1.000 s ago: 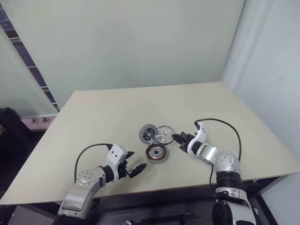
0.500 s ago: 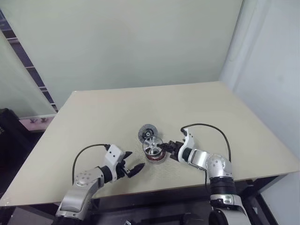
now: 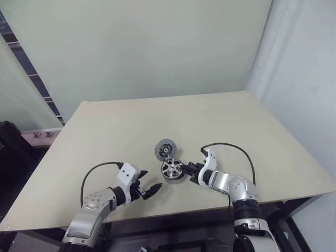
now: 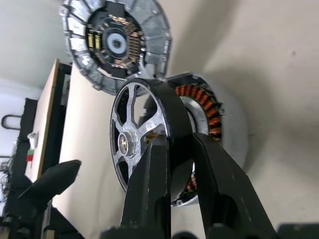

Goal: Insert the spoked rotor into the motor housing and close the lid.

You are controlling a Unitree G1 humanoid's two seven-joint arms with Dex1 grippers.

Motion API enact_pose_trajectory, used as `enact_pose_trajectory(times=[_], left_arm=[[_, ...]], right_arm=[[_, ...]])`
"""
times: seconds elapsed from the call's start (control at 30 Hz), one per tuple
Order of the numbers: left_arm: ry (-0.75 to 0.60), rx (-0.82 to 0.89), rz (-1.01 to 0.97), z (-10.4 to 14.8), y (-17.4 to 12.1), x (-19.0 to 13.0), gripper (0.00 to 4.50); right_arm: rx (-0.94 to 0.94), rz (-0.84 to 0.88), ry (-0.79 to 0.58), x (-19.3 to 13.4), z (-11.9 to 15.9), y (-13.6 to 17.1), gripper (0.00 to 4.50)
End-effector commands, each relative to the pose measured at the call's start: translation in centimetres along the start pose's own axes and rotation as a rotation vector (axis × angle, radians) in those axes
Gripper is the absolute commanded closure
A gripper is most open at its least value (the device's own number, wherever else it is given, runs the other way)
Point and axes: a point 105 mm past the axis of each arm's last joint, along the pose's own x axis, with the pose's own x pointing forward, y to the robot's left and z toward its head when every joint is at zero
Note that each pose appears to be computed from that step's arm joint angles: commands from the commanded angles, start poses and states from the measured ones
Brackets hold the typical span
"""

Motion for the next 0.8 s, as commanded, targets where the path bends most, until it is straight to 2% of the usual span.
enact_pose_trajectory(times=[0.03, 0.23, 0.63, 0.8], left_arm=[[-0.051, 0.041, 0.008, 1.7, 0.1, -0.2, 0.0], [-0.052, 0.041, 0.007, 1.7, 0.1, -0.2, 0.0], [-0.052, 0.04, 0.001, 1.7, 0.0, 0.0, 0.0], [-0.051, 0.041, -0.001, 1.7, 0.0, 0.0, 0.0]], right_arm=[[-0.033, 0.027, -0.03, 0.2, 1.0, 1.2, 4.18], [-0.058, 0.015, -0.031, 0.2, 1.1, 1.1, 4.18], [-0.076, 0.001, -0.064, -0.2, 1.9, 0.6, 0.02], [-0.097, 0.027, -0.083, -0.7, 2.6, 1.1, 0.02]])
